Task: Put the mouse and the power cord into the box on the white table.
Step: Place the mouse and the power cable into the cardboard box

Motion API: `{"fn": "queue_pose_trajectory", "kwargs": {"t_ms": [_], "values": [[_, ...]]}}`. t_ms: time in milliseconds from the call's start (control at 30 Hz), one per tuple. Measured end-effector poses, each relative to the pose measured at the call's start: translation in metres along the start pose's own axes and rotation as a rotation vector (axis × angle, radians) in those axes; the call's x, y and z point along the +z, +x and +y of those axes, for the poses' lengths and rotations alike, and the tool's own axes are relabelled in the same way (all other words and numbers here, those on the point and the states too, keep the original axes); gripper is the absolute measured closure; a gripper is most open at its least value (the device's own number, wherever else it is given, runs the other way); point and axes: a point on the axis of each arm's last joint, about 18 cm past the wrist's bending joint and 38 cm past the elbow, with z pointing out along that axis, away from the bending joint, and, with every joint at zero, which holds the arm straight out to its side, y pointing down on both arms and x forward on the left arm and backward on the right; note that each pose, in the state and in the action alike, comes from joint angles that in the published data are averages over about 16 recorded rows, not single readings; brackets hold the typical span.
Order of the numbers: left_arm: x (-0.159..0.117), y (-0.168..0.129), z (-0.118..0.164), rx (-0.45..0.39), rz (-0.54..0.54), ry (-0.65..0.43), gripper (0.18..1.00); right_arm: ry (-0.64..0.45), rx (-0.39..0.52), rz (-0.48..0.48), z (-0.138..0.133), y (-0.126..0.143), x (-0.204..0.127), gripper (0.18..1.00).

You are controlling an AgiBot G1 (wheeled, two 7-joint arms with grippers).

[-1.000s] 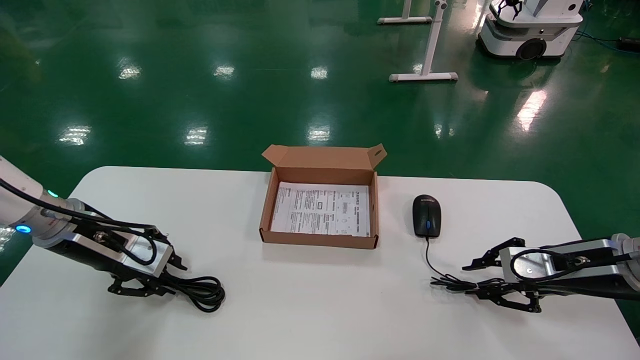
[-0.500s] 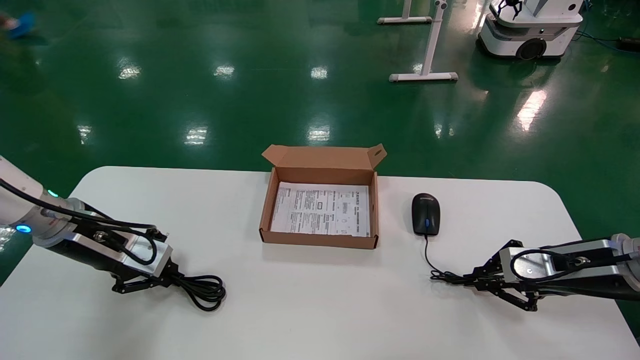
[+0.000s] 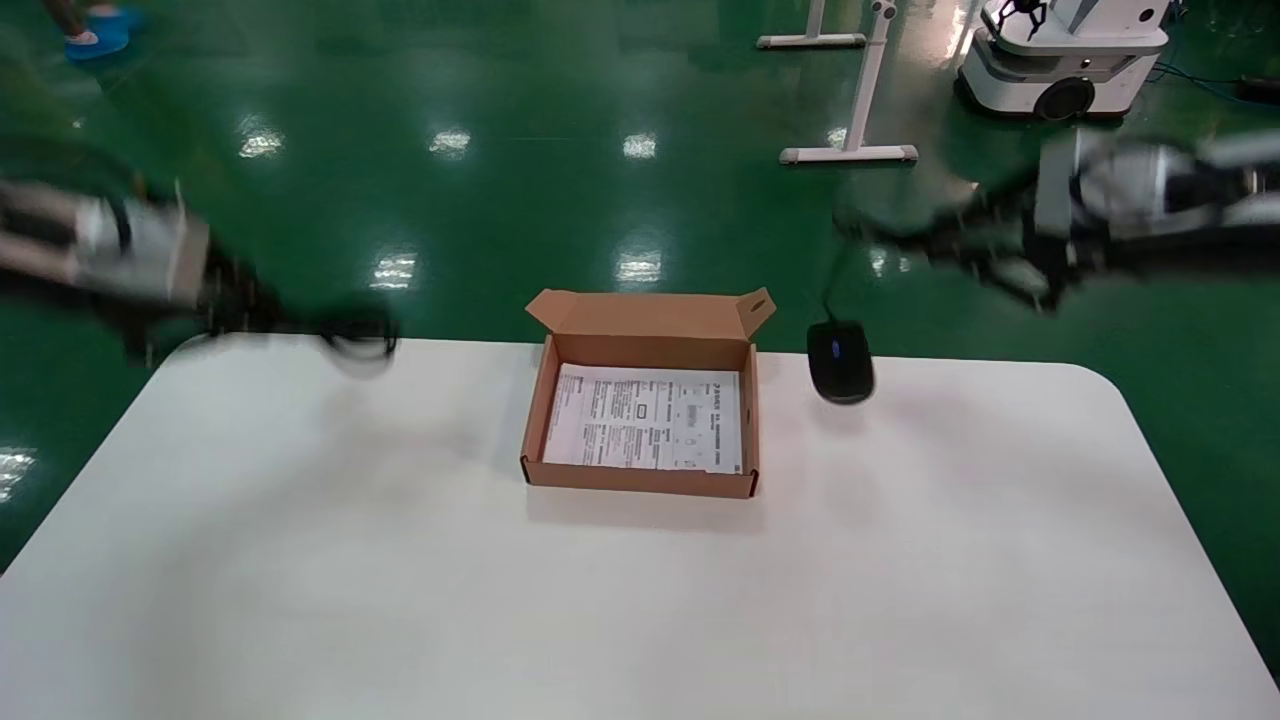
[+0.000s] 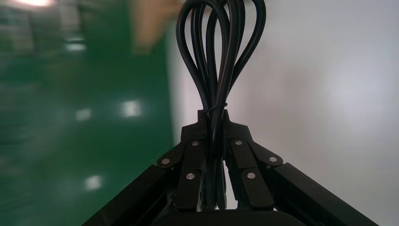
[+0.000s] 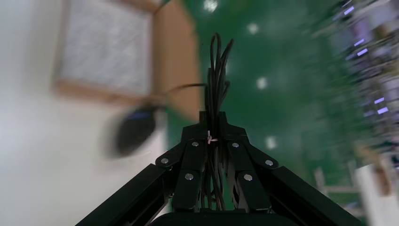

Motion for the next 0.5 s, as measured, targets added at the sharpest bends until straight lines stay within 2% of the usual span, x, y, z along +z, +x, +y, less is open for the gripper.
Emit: {"fn": "queue_pose_trajectory", "kwargs": {"t_ms": [200,333,500], "values": [[-0.034,-0.056,-0.03,0.004,-0.196,0.048,0.956,0.082,-0.059,0.035,-0.046,0.03,0.03,0.959],[-0.048,-0.079,-0.049,0.009,-0.28,0.096,0.956,0.121,-0.088,0.019,-0.067,0.031,0.059,0.959],[-0.056,-0.089,-0.059,0.008,-0.321,0.132,0.956,0.146,-0.118,-0.015,-0.084,0.023,0.095,0.959]]}}
